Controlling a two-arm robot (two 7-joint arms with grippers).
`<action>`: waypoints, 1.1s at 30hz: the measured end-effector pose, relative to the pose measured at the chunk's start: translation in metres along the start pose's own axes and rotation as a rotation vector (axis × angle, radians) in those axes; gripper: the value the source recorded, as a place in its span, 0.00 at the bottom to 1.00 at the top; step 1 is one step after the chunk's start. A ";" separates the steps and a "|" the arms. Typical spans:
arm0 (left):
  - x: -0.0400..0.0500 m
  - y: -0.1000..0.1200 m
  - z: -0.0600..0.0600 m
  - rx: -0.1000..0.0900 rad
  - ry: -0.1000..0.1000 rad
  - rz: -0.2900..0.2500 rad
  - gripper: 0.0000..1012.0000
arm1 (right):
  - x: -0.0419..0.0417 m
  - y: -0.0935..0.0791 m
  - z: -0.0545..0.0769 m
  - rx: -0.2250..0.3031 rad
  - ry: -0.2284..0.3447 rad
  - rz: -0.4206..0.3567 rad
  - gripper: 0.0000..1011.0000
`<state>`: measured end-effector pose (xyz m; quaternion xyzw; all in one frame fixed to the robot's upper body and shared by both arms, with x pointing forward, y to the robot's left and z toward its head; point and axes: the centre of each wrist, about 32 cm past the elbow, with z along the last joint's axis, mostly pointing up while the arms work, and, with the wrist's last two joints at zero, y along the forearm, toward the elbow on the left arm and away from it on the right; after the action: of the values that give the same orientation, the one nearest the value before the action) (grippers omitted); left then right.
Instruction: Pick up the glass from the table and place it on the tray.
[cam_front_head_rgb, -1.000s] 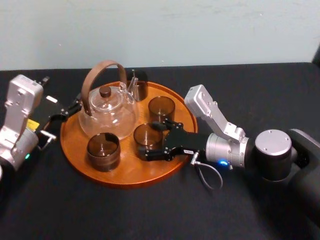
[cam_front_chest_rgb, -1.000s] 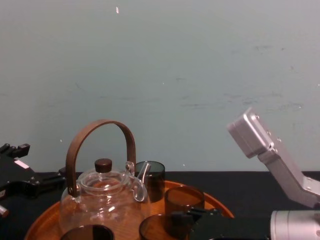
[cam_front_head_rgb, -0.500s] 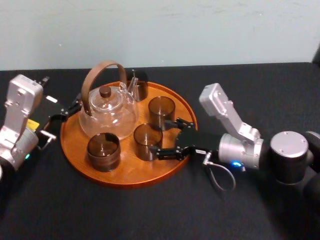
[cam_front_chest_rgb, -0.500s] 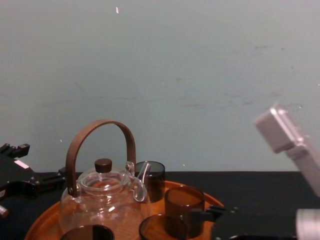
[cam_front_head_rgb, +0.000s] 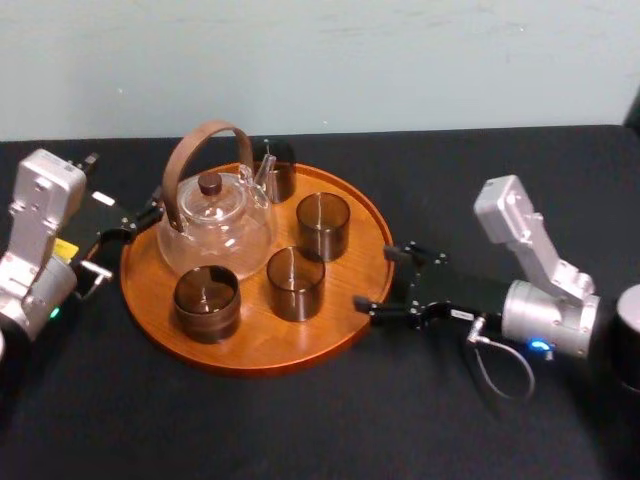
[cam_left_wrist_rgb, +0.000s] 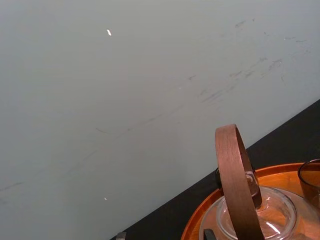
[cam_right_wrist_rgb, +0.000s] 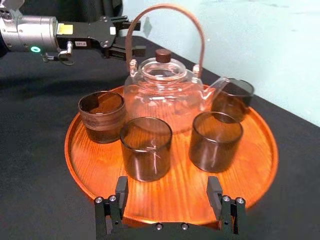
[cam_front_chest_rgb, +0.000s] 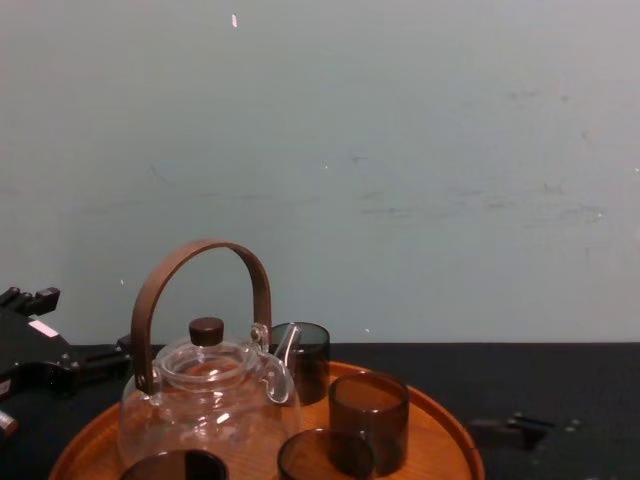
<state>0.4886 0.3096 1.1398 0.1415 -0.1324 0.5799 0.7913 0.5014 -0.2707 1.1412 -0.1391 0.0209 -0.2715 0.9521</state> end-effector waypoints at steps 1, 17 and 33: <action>0.0000 0.000 0.000 0.000 0.000 0.000 0.99 | 0.0010 -0.005 -0.001 0.005 0.003 -0.005 0.99; 0.0000 0.000 0.000 0.000 0.000 0.000 0.99 | 0.0226 -0.029 0.000 0.116 0.043 -0.213 0.99; 0.0000 0.000 0.000 0.000 0.000 0.000 0.99 | 0.0369 -0.003 -0.001 0.198 0.085 -0.549 0.99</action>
<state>0.4886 0.3096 1.1398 0.1415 -0.1324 0.5799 0.7913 0.5312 -0.2927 1.1429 -0.0346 -0.0042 -0.5252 0.8503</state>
